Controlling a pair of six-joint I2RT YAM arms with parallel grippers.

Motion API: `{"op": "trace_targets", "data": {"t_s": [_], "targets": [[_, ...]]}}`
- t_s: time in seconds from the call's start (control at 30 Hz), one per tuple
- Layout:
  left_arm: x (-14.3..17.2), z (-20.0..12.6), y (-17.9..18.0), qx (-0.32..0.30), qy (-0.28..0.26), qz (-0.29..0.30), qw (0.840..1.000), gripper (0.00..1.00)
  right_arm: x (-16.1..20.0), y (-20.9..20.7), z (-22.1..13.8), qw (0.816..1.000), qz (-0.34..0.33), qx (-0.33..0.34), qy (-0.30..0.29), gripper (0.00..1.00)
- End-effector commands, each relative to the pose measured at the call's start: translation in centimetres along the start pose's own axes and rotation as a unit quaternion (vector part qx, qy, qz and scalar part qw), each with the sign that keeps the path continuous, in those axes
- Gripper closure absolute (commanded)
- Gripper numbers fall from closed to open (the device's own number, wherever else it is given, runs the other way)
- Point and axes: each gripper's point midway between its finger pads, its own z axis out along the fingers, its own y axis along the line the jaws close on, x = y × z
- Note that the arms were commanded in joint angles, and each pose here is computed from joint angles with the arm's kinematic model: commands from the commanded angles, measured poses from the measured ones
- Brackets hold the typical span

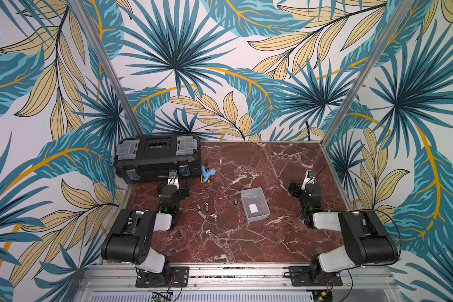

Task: Put the socket on the desktop into the storage box
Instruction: Pick up the socket head at the center of the board.

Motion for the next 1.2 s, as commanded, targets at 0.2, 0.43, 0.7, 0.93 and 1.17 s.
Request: {"op": "trace_targets", "data": {"t_s": [0.2,0.43,0.7,0.93,1.17], "targets": [[-1.8,0.4,-0.1,0.001,-0.021,-0.003,1.000,0.00,-0.6,0.4,-0.1,1.000,-0.004,-0.008,-0.008,0.00],[-1.8,0.3,-0.1,0.001,-0.021,-0.004,1.000,0.00,-0.6,0.4,-0.1,1.000,-0.004,-0.008,-0.009,0.01],[-8.4,-1.1,5.5,-0.142,0.021,-0.051,0.988,0.00,-9.2,-3.3,-5.5,0.988,0.095,0.106,0.057,0.00],[-9.7,-6.8,2.3,-0.070,0.107,-0.254,0.959,0.17,-6.4,-3.5,-9.5,0.951,0.247,0.096,0.156,0.01],[-1.6,-13.9,-9.4,0.099,0.251,-0.170,0.948,0.26,-4.4,1.7,-12.8,0.944,0.089,0.122,0.293,0.01]]}}
